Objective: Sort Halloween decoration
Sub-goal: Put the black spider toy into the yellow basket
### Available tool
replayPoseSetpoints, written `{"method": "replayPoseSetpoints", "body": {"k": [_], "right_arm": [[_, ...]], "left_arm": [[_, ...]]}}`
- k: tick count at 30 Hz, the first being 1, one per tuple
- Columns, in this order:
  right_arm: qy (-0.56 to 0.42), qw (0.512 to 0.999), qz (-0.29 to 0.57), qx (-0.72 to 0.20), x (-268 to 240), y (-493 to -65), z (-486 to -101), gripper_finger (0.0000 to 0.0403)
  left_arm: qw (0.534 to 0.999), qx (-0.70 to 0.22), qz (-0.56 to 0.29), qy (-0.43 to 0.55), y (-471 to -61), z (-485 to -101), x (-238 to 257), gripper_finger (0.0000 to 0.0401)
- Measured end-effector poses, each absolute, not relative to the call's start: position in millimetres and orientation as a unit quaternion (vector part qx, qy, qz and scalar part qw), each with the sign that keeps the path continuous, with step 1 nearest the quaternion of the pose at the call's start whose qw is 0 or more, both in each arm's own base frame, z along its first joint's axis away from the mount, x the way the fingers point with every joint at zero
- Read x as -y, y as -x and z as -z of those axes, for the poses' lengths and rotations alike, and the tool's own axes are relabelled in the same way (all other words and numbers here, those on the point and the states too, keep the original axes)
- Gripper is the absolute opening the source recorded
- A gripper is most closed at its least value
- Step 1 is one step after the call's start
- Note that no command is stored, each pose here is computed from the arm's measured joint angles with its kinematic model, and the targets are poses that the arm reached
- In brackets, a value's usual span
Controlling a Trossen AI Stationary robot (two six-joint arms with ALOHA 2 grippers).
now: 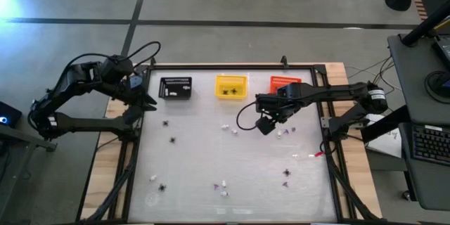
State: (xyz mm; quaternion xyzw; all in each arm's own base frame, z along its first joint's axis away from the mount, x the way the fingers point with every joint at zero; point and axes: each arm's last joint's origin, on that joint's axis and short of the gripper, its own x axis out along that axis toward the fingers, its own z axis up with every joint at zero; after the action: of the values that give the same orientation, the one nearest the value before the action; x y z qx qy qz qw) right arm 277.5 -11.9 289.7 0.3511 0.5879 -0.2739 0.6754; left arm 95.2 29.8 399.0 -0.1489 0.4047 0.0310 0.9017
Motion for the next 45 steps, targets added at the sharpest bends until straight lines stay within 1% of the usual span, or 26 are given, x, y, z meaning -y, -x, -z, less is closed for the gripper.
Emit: {"method": "replayPoseSetpoints", "body": {"k": [7, 16, 18, 22, 26, 30, 34, 37, 40, 45], "right_arm": [[-0.362, 0.703, 0.258, -0.555, 12, -286, -291, 0.0261], [-0.373, 0.755, 0.224, -0.491, 13, -306, -294, 0.0258], [-0.377, 0.755, 0.223, -0.487, 13, -309, -293, 0.0258], [-0.407, 0.728, 0.206, -0.512, 11, -311, -286, 0.0258], [-0.409, 0.704, 0.203, -0.544, 9, -314, -275, 0.0258], [-0.419, 0.659, 0.176, -0.599, 5, -313, -264, 0.0258], [-0.392, 0.621, 0.191, -0.651, -8, -303, -258, 0.0258], [-0.361, 0.598, 0.218, -0.682, -20, -295, -255, 0.0258], [-0.343, 0.585, 0.239, -0.695, -34, -289, -256, 0.0258], [-0.342, 0.584, 0.268, -0.685, -57, -285, -256, 0.0258]], "left_arm": [[0.902, -0.405, -0.031, 0.149, -95, -399, -30, 0.0103], [0.902, -0.405, -0.031, 0.148, -95, -399, -30, 0.0103], [0.902, -0.404, -0.031, 0.148, -95, -399, -30, 0.0103], [0.903, -0.405, -0.029, 0.144, -95, -399, -30, 0.0103], [0.903, -0.404, -0.029, 0.144, -95, -399, -30, 0.0103], [0.903, -0.403, -0.029, 0.144, -94, -399, -29, 0.0103], [0.903, -0.406, -0.028, 0.142, -90, -399, -28, 0.0103], [0.900, -0.412, -0.027, 0.142, -86, -398, -26, 0.0103], [0.902, -0.406, -0.027, 0.140, -81, -399, -24, 0.0103], [0.908, -0.396, -0.027, 0.136, -74, -401, -21, 0.0103]]}}
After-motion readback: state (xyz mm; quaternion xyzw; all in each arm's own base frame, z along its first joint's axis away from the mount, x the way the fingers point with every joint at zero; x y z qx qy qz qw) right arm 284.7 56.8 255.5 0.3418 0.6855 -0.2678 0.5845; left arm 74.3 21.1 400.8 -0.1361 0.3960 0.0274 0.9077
